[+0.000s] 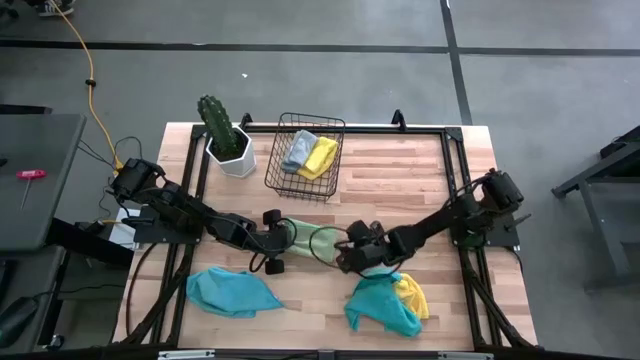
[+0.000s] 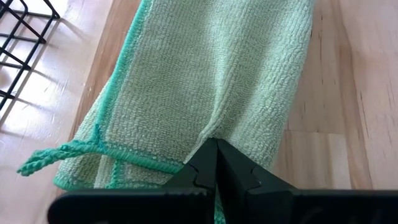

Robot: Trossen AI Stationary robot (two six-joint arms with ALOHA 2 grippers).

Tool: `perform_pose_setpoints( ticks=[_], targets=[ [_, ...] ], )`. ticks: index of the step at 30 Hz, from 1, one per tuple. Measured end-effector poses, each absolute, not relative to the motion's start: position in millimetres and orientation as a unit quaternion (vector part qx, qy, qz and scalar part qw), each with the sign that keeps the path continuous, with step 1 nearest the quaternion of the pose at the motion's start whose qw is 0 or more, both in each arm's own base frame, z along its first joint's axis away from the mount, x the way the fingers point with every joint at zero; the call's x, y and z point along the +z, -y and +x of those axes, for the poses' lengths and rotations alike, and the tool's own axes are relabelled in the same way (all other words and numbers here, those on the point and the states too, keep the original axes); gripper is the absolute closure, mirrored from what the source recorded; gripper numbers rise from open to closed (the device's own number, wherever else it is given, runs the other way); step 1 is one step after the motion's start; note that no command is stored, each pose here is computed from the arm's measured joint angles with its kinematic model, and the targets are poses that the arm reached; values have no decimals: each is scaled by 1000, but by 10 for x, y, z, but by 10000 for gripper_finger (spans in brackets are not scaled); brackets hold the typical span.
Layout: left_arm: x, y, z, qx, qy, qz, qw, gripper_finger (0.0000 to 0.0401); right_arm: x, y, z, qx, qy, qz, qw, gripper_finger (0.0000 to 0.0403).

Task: Fold microfiber towels
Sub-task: Put the green microfiber cloth into the black wire basket

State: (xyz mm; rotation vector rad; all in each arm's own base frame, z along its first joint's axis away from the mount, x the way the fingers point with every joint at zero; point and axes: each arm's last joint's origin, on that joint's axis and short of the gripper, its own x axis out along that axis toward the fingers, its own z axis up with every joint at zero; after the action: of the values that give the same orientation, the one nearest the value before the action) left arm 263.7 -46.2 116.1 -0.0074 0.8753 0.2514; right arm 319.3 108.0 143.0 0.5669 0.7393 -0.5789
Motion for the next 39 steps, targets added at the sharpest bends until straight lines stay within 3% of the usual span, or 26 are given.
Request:
perform_pose_setpoints(
  ticks=[5, 19, 30, 34, 39],
  targets=[
    [1161, 462, 2637, 121, -423, -4, 898, 401, 1457, -922, 3309, -259, -343, 340, 836, 136],
    [1162, 463, 2638, 121, -422, -6, 898, 401, 1195, -934, 3506, -247, -305, 435, 810, 135],
    [1164, 464, 2640, 122, -420, -9, 899, 401, 1131, -915, 3577, -263, -259, 438, 820, 137],
    [1159, 463, 2634, 124, -423, -10, 897, 401, 1134, -898, 3581, -271, -250, 416, 831, 171],
    [1221, 448, 2527, 121, -461, -17, 879, 401, 1122, -895, 3561, -266, -271, 372, 847, 282]
  ],
)
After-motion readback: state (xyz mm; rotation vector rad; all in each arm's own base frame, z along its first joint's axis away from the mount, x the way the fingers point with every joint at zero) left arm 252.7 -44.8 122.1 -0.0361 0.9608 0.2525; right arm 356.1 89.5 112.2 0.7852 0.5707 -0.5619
